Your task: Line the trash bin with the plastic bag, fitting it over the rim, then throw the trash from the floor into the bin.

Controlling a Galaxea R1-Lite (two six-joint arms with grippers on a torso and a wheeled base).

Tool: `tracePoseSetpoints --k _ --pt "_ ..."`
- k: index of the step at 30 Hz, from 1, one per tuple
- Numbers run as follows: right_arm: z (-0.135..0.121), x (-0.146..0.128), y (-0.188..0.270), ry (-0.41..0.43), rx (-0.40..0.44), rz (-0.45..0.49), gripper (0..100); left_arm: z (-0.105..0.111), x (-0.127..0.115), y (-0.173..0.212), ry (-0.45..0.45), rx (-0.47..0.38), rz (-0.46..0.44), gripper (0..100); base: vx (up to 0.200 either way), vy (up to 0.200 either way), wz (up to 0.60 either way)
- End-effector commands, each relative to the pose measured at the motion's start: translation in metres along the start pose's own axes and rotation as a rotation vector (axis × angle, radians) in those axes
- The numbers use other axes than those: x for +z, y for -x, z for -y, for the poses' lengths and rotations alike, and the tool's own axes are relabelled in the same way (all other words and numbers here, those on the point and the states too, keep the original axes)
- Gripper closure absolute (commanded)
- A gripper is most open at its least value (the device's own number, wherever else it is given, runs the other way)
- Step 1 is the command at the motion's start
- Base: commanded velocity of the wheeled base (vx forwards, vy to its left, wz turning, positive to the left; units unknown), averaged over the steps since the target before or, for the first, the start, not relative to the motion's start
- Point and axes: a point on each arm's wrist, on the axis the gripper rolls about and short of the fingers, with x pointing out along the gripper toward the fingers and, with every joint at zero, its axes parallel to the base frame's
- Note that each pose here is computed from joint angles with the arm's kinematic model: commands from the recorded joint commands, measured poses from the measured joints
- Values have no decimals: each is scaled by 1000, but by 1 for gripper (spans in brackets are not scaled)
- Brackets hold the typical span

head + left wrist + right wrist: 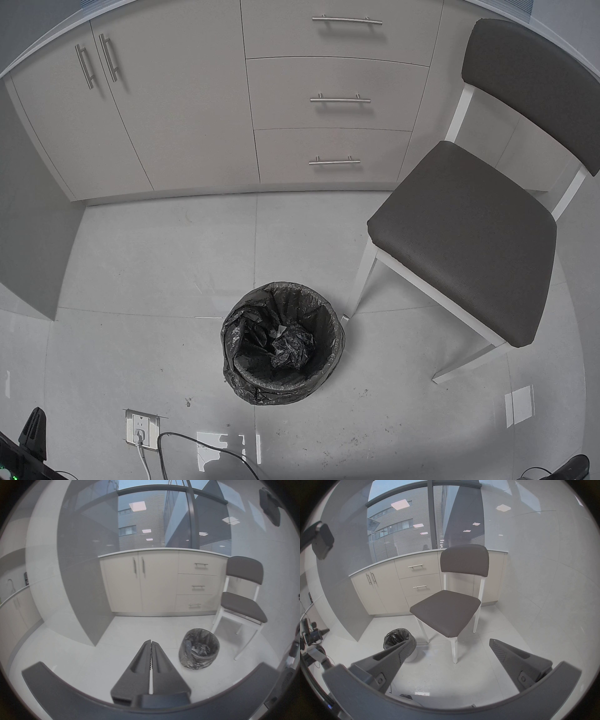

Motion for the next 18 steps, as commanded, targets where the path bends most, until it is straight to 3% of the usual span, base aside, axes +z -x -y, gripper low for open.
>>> tracePoseSetpoints --k 1,8,10,12,18 --pt "1 -26 -31 70 -4 -33 0 2 -7 -1 -12 -81 -10 100 0 0 0" --pt "4 -73 -78 97 -4 -7 0 2 -7 -1 -12 -83 -11 100 0 0 0" --pt "4 -74 -79 99 -3 1 0 2 -7 -1 -12 -81 -11 100 0 0 0" --pt "3 -75 -84 109 11 85 0 2 -7 -1 -6 -76 -11 100 0 0 0" --pt "2 -82 -86 134 72 62 0 2 -7 -1 -7 -75 -11 100 0 0 0"
